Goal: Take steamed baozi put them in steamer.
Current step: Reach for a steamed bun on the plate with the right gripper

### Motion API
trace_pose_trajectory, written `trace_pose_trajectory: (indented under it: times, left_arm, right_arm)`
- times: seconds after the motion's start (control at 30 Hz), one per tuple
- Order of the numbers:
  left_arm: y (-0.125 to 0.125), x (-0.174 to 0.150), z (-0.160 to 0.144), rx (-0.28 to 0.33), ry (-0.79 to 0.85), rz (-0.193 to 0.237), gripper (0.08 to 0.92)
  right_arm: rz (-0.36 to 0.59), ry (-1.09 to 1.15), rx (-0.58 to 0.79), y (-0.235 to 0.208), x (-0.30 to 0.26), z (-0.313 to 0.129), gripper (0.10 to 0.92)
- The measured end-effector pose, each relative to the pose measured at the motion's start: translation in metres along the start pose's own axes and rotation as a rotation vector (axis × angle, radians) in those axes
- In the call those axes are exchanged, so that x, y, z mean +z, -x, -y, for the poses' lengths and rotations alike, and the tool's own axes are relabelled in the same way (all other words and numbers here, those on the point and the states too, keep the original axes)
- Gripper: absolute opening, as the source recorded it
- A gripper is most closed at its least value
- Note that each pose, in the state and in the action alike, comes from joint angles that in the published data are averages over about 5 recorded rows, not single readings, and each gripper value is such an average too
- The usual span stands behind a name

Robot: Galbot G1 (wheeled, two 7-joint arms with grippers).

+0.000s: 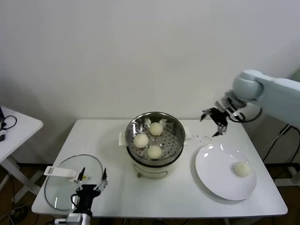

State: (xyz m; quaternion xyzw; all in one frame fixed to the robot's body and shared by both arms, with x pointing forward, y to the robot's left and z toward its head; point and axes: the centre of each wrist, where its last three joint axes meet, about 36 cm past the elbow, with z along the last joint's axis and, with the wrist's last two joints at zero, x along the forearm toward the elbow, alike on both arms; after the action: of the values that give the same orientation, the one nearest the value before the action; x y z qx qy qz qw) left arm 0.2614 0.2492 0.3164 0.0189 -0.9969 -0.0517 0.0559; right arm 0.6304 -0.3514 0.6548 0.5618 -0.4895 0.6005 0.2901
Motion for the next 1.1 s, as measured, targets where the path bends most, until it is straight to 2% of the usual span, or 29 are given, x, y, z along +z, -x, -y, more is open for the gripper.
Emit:
trace_pose_trajectory:
  times: [0.2, 0.53, 0.83, 1.1]
  left_arm:
    - [-0.002, -0.003, -0.001, -0.002, 0.005, 0.002, 0.823]
    - [-0.004, -0.002, -0.002, -0.006, 0.009, -0.004, 0.823]
    - [0.0, -0.003, 0.002, 0.001, 0.013, -0.006, 0.823]
    - [0.002, -0.003, 0.002, 0.002, 0.018, -0.01, 0.823]
  right_arm:
    - [-0.021, 0.147, -0.031, 0.034, 0.047, -0.051, 0.823]
    - [-0.101, 0.268, -0.091, 0.086, 0.097, -0.112, 0.823]
    - [-0.168, 0.303, -0.121, 0.111, 0.12, -0.138, 0.823]
    - [-0.188, 0.309, -0.14, 0.13, 0.127, -0.143, 0.823]
